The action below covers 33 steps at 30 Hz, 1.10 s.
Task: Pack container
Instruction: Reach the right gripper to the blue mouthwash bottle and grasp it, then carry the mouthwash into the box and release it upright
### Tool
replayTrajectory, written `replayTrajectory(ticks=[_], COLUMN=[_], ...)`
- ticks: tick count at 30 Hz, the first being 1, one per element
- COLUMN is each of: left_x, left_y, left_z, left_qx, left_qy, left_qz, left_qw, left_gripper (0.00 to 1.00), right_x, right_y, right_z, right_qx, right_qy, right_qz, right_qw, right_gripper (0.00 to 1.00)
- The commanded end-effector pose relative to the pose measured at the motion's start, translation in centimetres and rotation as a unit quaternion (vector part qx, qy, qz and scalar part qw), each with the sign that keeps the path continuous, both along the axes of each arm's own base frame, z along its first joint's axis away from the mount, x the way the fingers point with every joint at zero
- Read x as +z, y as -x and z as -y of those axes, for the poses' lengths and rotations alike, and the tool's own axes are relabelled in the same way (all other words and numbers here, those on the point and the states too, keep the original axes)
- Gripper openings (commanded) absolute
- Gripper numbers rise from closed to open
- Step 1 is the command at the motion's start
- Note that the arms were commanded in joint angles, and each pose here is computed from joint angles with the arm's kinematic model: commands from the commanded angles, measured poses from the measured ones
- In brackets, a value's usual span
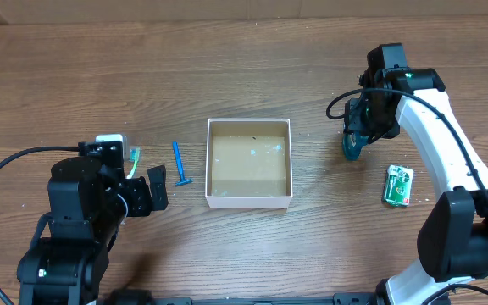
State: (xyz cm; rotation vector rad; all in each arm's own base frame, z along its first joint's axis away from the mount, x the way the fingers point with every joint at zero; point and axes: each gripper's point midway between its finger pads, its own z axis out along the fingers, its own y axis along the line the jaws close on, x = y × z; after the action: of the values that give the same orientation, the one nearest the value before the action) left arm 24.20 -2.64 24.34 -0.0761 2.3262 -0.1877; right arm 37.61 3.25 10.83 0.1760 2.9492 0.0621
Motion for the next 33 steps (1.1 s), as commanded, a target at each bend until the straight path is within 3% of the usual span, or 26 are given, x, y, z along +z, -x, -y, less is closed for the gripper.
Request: replayTrajectory(ticks=[1, 18, 22, 28, 33], left_x=[1.3, 1.3, 1.3, 1.3, 1.3], left_y=[-0.1, -0.1, -0.1, -0.1, -0.1], left_z=[0.3, 0.3, 0.3, 0.2, 0.2], left_qx=[-0.003, -0.004, -0.003, -0.002, -0.002], left_qy=[0.005, 0.005, 0.005, 0.004, 0.004], left_qz=[0.017, 0.017, 0.017, 0.017, 0.017], left_qw=[1.000, 1.000, 1.000, 1.000, 1.000], left_gripper=[1.00, 1.00, 1.00, 1.00, 1.00], right_x=[1.2, 1.3, 2.3, 10.8, 19.1], right_y=[-0.6, -1.1, -1.4, -1.0, 2.2], right_z=[-0.1, 0.5, 0.4, -2.0, -7.4], right_qx=[0.001, -0.003, -0.003, 0.023, 0.064], right_qy=[-0.004, 0.012, 0.010, -0.019, -0.057], right_qz=[0.019, 0.029, 0.045, 0.130, 0.188], right_qw=[1.000, 0.999, 0.999, 0.991, 0.978], right_gripper=[0.56, 0.29, 0.06, 0.04, 0.04])
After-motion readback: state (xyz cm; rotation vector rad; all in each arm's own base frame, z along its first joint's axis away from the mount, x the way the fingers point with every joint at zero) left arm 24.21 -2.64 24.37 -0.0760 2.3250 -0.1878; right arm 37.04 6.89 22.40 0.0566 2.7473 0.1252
